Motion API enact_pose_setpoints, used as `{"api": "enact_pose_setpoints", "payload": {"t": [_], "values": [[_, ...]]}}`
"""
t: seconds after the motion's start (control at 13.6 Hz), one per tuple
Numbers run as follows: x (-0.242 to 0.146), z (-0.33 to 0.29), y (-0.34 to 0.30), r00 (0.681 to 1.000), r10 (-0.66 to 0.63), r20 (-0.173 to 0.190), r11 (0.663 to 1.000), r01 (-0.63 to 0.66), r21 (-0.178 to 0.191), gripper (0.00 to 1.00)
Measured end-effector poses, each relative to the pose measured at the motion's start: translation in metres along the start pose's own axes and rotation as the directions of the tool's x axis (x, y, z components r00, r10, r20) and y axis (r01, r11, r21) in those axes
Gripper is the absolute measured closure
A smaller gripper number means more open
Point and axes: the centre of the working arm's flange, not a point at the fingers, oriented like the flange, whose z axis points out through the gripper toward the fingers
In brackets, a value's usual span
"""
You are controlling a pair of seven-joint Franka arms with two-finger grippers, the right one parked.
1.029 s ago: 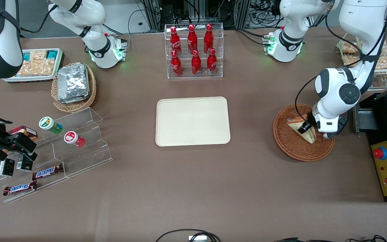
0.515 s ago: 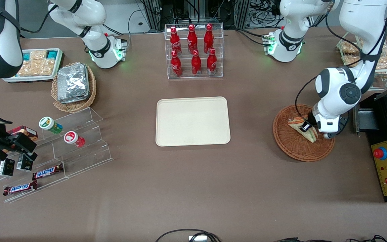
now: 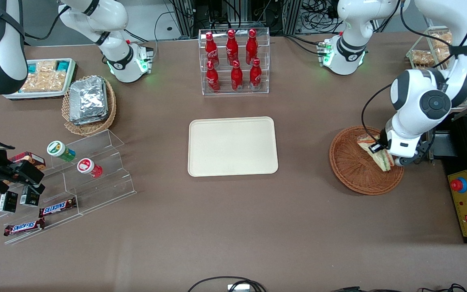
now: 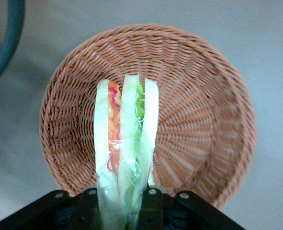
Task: Place sandwich from basket to tray
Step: 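Carry the sandwich with the left gripper over the cream tray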
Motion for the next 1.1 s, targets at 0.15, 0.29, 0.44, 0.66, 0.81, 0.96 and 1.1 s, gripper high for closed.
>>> {"api": "enact_pose_setpoints", "payload": {"t": [0.15,0.29,0.44,0.66,0.81,0.96,1.1], "values": [[-0.006,-0.031,0.029,0.997,0.078,0.012,0.997,-0.078,0.017,0.80],[-0.025,-0.052,0.066,0.988,0.156,-0.003,0.988,-0.156,0.014,0.80],[-0.052,-0.063,0.104,0.971,0.240,-0.023,0.971,-0.240,0.004,0.80],[-0.098,-0.075,0.157,0.931,0.362,-0.047,0.932,-0.363,-0.008,0.80],[-0.126,-0.076,0.184,0.900,0.432,-0.055,0.901,-0.433,-0.007,0.80],[-0.150,-0.067,0.206,0.864,0.500,-0.064,0.866,-0.501,0.007,0.80],[-0.171,-0.051,0.228,0.829,0.555,-0.066,0.831,-0.556,-0.002,0.80]]}}
